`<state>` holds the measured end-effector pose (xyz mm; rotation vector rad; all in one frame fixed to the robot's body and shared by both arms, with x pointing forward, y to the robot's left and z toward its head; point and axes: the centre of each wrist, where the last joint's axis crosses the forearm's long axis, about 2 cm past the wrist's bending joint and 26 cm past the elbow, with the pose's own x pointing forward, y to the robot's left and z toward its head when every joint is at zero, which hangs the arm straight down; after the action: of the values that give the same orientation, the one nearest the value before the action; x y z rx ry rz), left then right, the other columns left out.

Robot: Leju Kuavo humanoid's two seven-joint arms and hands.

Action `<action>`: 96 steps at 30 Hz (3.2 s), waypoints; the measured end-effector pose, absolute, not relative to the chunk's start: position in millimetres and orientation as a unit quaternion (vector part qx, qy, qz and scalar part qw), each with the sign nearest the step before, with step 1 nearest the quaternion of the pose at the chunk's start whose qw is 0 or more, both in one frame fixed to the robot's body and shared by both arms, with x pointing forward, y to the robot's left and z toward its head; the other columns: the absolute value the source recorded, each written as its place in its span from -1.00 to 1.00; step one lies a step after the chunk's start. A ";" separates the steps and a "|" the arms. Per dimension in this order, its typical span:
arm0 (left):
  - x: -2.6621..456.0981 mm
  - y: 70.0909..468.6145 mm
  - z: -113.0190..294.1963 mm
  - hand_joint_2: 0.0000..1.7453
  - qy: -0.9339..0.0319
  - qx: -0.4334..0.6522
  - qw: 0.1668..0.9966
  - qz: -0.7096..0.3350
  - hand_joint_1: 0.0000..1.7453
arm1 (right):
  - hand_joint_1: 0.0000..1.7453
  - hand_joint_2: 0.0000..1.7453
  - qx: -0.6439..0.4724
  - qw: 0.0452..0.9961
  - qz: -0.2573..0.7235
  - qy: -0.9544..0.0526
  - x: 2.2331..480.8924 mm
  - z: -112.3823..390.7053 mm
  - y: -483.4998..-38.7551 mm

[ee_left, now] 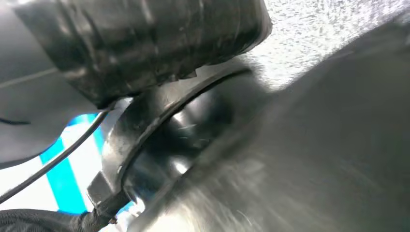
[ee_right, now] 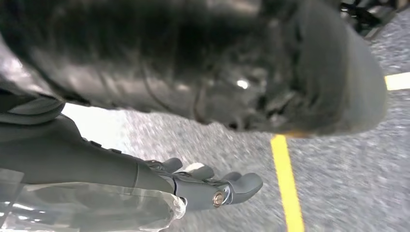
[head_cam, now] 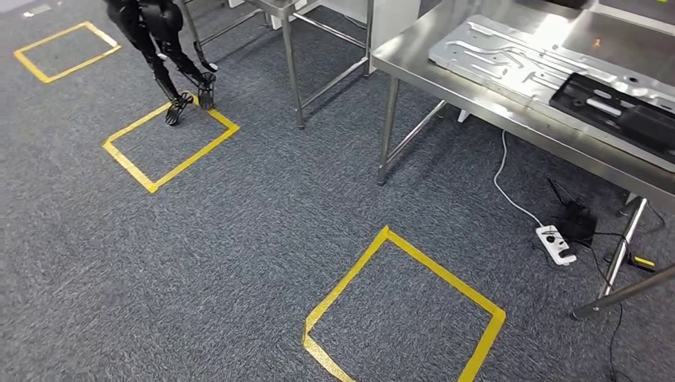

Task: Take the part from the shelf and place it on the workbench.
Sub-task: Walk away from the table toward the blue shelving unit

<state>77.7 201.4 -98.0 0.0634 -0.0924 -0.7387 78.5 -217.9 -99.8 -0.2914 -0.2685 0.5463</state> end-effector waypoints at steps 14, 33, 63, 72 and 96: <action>129.8 226.0 -89.6 -1.00 -0.060 0.032 0.954 -0.292 -1.00 | -1.00 -1.00 -0.133 0.913 0.328 -0.204 85.5 -98.9 -220.7; 146.1 241.7 -86.4 -1.00 -0.055 0.040 0.958 -0.280 -1.00 | -1.00 -1.00 -0.085 0.910 0.379 -0.146 78.1 -100.7 -217.5; 185.8 231.2 -70.7 -1.00 -0.025 0.071 0.964 -0.257 -1.00 | -1.00 -1.00 -0.035 0.884 0.434 -0.169 78.4 -99.1 -205.1; 159.9 243.8 -82.0 -1.00 -0.018 0.049 0.972 -0.228 -1.00 | -1.00 -1.00 -0.022 0.847 0.506 -0.162 75.6 -99.0 -200.8; 159.4 241.7 -81.9 -1.00 0.006 0.066 0.971 -0.230 -1.00 | -1.00 -1.00 -0.007 0.831 0.535 -0.150 79.1 -93.7 -177.2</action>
<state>159.4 241.7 -81.9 0.1339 0.0127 -0.4636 79.1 -177.2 -93.7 -0.0143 -0.3173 1.1349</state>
